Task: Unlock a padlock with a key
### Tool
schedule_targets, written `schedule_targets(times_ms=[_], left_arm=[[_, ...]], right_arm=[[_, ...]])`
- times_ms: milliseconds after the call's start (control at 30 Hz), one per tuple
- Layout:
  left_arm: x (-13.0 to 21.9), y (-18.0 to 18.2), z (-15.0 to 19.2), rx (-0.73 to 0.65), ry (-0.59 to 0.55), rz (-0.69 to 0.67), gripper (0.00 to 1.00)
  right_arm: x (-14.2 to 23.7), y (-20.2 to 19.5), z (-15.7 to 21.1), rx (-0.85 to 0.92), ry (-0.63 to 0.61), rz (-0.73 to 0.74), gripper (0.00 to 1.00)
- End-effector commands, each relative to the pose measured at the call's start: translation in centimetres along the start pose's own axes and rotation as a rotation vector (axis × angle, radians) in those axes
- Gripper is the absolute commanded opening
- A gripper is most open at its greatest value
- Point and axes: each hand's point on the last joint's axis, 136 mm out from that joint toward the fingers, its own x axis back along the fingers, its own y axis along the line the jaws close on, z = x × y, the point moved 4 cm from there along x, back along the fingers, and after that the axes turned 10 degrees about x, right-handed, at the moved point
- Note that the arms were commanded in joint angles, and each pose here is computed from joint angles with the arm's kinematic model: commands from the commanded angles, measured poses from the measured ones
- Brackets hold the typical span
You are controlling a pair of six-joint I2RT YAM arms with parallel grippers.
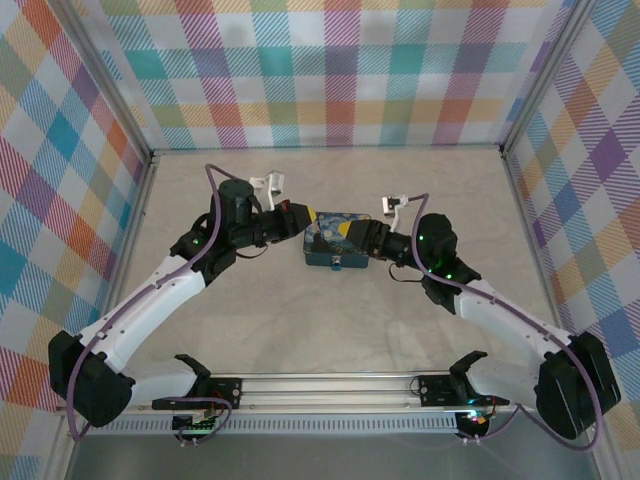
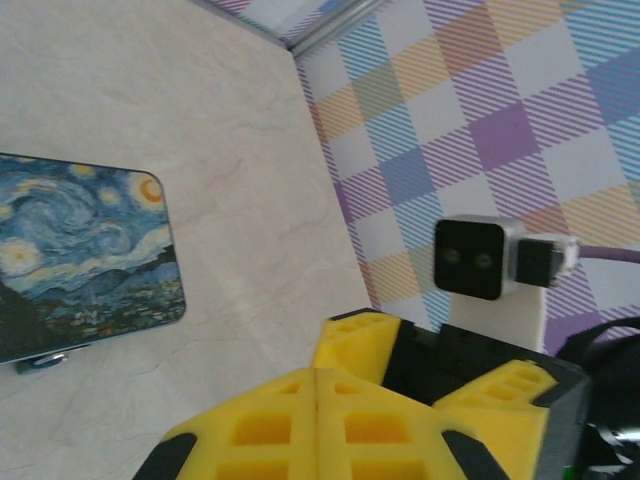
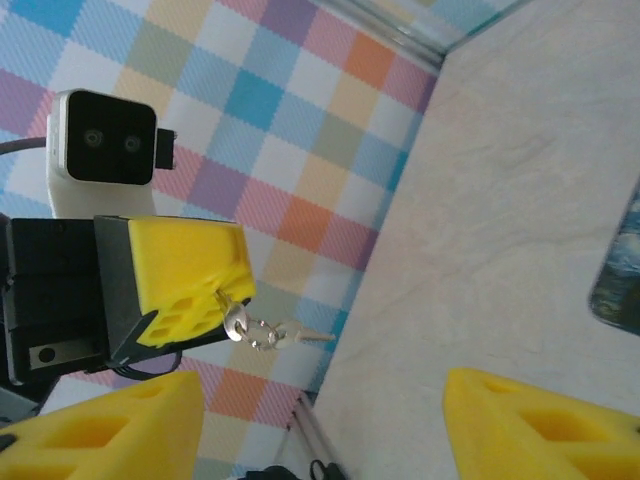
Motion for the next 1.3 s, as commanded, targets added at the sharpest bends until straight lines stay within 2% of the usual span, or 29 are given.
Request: schedule_targets(times_ms=[0,133,533,700,967,1267], left_arm=[[0.1,-1.7,0.6,-0.056,0.011,0.082,0.0],[-0.1,-2.2,1.1,-0.066,0.025,0.106,0.0],[-0.1,-3.3,1.6,-0.059,0.037,0.169,0.0],[-0.2,-3.6,1.8,-0.054,0.044,0.183,0.0],[-0.2,-3.9,1.7,-0.05,0.039,0.194,0.0],[-0.1,-4.2,1.6,-0.049,0.035,0.208,0.0]], right_arm=[[-0.1,2.7,-0.6,0.002,-0.027,-0.17,0.61],[-0.4,3.4,-0.7,0.013,-0.035,-0.217,0.6],[-1.2,4.7,-0.9,0.055,-0.014,-0.238,0.54],[-1.6,5.4,-0.8,0.068,0.001,-0.266,0.48],[-1.7,5.4,-0.6,0.069,0.008,-0.27,0.33],[-1.5,5.4,-0.5,0.082,0.006,-0.26,0.05]])
